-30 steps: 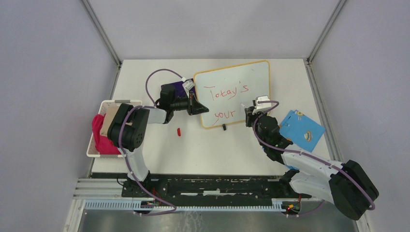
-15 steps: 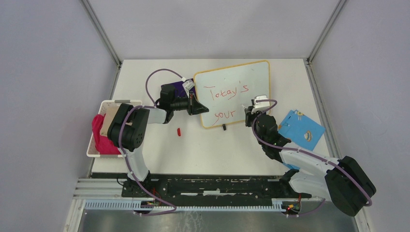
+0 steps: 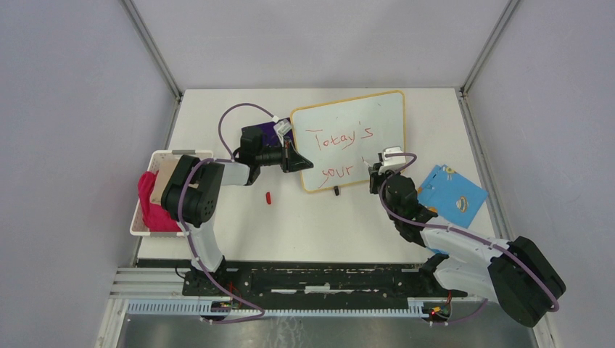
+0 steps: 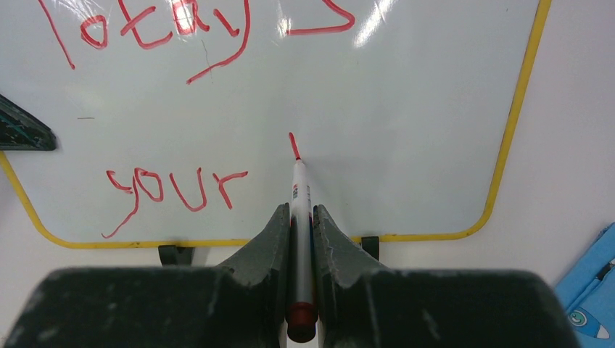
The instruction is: Write a sentence on the whiteboard
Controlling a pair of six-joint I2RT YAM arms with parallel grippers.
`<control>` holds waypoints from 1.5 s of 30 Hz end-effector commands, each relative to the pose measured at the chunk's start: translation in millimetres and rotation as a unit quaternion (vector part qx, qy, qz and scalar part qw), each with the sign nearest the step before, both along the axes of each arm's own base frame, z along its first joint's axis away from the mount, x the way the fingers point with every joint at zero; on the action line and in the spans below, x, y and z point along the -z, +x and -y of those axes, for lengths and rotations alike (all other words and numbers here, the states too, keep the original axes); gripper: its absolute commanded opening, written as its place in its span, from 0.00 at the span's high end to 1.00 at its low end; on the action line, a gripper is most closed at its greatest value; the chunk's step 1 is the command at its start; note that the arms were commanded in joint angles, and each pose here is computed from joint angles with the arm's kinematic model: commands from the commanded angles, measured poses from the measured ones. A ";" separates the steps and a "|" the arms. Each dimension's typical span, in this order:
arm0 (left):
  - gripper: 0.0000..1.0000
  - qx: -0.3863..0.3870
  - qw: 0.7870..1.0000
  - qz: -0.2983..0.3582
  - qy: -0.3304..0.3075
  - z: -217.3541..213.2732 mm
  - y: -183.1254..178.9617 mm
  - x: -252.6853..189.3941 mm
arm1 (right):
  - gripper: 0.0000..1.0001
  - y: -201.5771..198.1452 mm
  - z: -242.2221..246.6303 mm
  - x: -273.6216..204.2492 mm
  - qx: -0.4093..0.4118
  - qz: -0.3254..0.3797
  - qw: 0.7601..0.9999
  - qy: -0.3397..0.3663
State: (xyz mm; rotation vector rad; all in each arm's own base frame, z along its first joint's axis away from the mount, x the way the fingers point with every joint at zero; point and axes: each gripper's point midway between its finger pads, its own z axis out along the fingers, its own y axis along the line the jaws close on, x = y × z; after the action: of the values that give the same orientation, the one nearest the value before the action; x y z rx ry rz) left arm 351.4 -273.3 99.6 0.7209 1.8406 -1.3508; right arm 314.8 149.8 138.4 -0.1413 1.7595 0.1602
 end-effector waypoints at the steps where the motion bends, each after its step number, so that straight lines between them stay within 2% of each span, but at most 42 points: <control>1: 0.98 -0.035 0.995 -0.039 0.083 -7.8 -4.2 59.4 | 1.00 -4.8 4.4 5.9 0.003 -0.004 1.000 0.008; 8: 0.98 -0.035 0.995 -0.040 0.083 -7.5 -4.5 59.3 | 1.00 -11.3 6.9 16.4 0.000 -0.014 1.000 0.010; 32: 0.98 -0.032 0.995 -0.040 0.086 -6.4 -6.3 60.1 | 1.00 7.2 -12.0 -19.1 -0.019 0.015 1.000 0.018; 45: 0.98 -0.033 0.995 -0.039 0.087 -6.8 -5.3 59.6 | 1.00 -2.4 -15.3 1.8 -0.041 -0.010 0.999 0.014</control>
State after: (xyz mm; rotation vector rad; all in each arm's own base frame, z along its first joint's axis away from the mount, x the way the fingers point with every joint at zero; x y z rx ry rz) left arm 352.3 -273.4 99.5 0.7304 1.8364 -1.3418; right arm 312.6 161.6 135.8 -0.1870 1.7775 0.2161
